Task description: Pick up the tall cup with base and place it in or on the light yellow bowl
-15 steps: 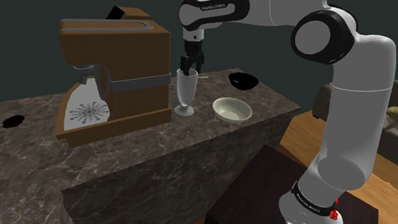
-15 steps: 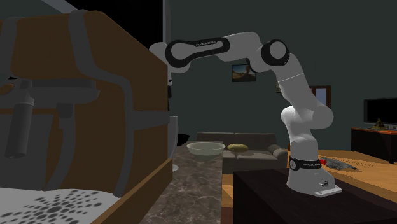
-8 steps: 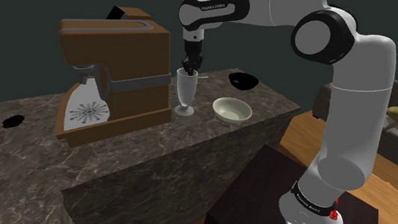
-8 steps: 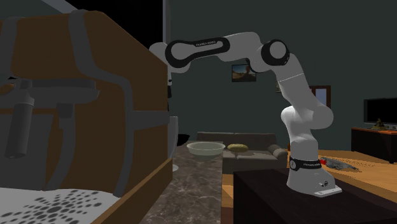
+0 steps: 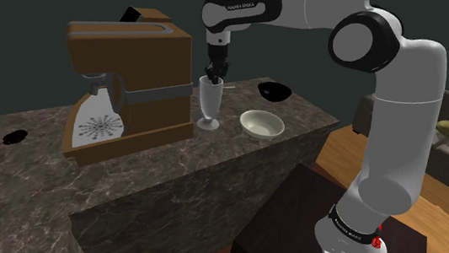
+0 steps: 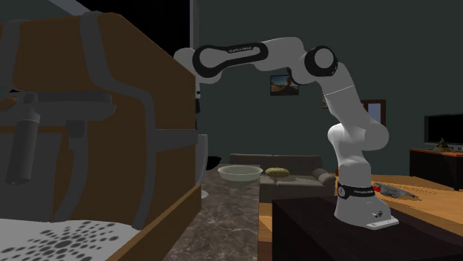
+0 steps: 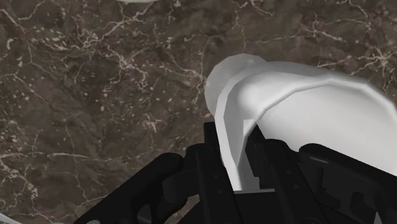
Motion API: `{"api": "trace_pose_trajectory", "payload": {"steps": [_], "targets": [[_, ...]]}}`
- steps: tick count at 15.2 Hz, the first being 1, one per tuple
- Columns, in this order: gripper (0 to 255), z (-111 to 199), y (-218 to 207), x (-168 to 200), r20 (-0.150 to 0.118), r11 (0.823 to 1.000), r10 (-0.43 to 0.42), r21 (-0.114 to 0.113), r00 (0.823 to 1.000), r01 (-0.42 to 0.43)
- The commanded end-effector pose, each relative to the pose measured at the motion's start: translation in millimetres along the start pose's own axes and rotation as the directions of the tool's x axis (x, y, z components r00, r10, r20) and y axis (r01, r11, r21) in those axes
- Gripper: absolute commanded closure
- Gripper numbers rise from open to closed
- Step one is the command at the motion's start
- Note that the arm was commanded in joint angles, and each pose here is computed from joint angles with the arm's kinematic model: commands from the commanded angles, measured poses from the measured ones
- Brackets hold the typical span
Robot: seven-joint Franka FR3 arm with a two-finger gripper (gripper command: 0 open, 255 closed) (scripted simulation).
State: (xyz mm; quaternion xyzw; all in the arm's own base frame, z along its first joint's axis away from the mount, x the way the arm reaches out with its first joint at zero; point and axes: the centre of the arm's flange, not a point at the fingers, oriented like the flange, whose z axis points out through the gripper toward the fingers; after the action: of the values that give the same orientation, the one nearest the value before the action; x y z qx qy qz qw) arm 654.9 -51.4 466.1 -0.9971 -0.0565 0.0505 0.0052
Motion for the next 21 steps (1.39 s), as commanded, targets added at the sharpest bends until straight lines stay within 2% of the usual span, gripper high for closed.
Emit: {"api": "trace_pose_trajectory", "payload": {"steps": [1,21], "targets": [[255,-10.5,0.0,-1.4,-0.001,1.000,0.000,0.000,1.000,0.000],[255,-115.6,-1.7,-12.0,-0.001,1.000,0.000,0.000,1.000,0.000]]}}
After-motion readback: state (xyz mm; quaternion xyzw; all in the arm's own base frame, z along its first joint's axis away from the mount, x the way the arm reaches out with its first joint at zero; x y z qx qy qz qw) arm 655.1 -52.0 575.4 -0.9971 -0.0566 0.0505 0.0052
